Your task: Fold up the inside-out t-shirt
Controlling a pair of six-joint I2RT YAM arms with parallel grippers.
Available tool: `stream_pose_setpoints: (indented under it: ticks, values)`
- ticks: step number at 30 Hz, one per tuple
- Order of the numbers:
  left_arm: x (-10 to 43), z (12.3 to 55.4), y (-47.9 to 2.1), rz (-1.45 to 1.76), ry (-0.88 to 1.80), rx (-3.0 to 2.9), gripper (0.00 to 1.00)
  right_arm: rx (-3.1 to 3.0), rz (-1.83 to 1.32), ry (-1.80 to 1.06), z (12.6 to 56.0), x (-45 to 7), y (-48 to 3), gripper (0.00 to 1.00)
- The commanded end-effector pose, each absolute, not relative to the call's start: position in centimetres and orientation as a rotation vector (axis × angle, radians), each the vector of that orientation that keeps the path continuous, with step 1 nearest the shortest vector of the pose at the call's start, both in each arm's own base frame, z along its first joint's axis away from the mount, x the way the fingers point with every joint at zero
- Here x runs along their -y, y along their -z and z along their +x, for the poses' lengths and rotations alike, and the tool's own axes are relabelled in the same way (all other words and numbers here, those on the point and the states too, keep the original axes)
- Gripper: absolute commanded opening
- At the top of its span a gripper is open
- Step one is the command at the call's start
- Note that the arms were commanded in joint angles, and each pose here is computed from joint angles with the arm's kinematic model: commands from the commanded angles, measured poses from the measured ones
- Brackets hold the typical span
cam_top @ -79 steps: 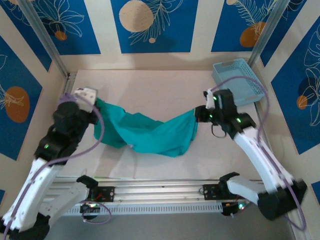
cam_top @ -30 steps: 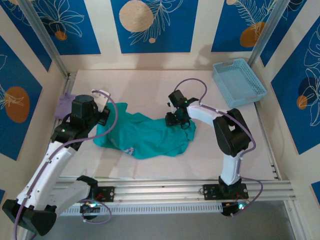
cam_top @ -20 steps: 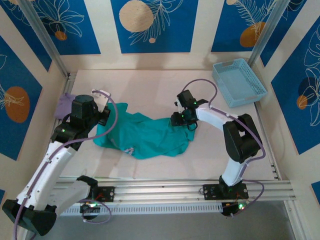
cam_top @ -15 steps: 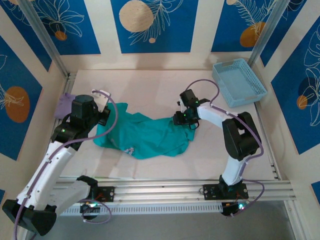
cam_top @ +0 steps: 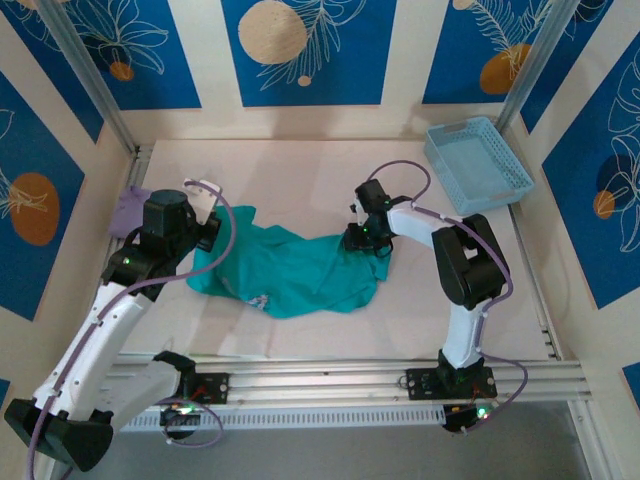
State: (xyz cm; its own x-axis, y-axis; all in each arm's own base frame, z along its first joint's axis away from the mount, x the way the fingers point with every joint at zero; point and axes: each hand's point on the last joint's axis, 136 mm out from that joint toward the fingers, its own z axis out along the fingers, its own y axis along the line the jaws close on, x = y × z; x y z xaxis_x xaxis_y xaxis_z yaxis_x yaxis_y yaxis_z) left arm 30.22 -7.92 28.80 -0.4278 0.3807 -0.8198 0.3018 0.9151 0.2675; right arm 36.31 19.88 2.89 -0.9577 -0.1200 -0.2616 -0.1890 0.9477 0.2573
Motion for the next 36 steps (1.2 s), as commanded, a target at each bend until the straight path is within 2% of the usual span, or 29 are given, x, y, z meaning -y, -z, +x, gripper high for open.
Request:
stream_pose_setpoints:
  ticks: [1,6,14,21,28,36]
  values:
    - [7.9,30.3,-29.4,0.491,-0.083,-2.009,0.0,-2.846,-0.277,-0.462,36.6,-21.1,-3.4,0.35]
    - [7.9,30.3,-29.4,0.492,-0.081,-2.008,0.0,-2.853,-0.282,-0.463,36.5,-21.1,-3.1,0.28]
    - [8.1,30.2,-29.3,0.497,-0.073,-2.01,0.0,-2.882,-0.281,-0.44,36.7,-21.0,-2.4,0.29]
    - [8.2,30.2,-29.4,0.501,-0.066,-2.008,0.0,-2.833,-0.288,-0.452,37.2,-21.1,-3.1,0.14]
    - [8.0,30.2,-29.4,0.493,-0.074,-2.012,0.0,-2.642,-0.299,-0.511,37.1,-21.0,-8.0,0.08]
    - [7.9,30.1,-29.7,0.477,-0.069,-2.009,0.0,-2.461,-0.268,-0.646,33.6,-19.2,-13.3,0.05]
